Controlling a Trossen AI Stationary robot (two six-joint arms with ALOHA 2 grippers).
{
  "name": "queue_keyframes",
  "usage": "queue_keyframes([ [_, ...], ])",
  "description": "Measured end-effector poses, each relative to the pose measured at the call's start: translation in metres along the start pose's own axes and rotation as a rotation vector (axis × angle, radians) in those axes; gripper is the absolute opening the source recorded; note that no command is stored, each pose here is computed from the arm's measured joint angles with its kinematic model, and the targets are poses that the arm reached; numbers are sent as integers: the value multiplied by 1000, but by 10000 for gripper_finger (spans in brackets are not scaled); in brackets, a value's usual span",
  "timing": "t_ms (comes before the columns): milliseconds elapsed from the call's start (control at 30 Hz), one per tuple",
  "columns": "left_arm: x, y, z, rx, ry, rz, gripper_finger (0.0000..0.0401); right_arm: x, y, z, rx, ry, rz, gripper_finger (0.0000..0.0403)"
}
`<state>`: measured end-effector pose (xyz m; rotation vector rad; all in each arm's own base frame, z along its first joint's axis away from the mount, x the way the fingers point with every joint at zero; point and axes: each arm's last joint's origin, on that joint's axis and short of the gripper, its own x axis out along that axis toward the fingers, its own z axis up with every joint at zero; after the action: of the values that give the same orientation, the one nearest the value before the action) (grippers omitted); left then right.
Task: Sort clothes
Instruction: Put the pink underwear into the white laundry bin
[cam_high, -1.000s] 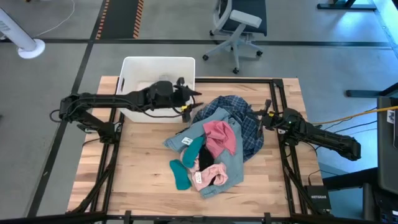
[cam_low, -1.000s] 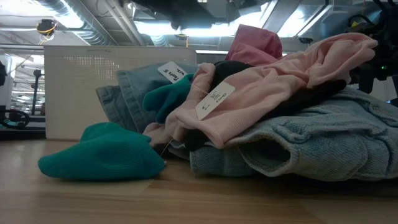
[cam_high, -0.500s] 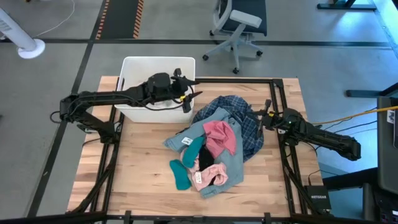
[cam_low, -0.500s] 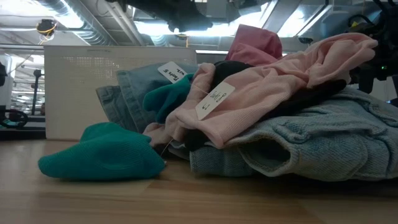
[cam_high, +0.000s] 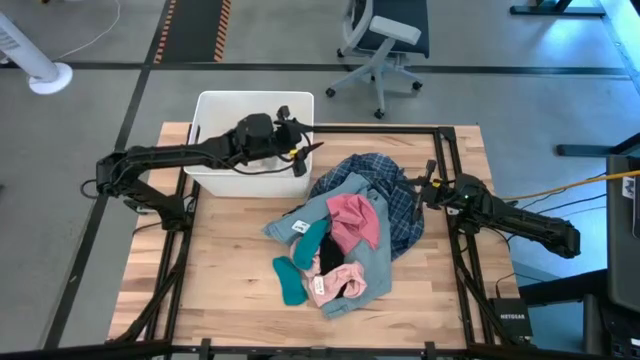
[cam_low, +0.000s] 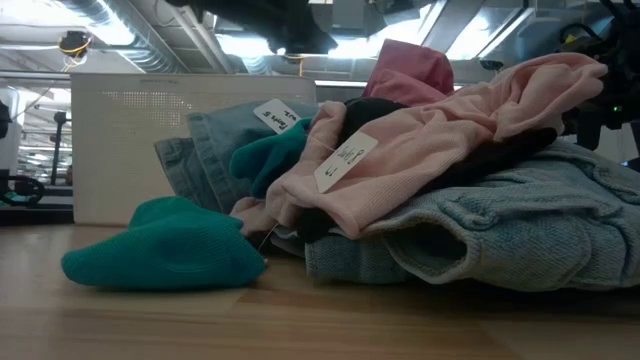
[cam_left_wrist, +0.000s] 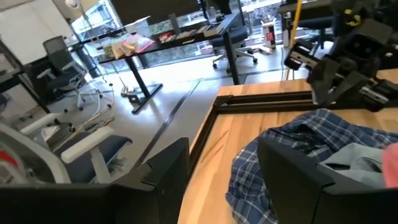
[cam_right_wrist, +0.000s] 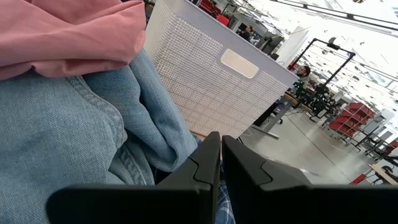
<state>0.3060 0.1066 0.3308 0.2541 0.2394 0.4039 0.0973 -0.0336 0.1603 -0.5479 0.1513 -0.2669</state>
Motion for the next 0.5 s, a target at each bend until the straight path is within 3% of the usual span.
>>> queue_keyframes([
  [500,0,0,-4,-65,37,-5,186,0,0,0,0,0,0,35],
])
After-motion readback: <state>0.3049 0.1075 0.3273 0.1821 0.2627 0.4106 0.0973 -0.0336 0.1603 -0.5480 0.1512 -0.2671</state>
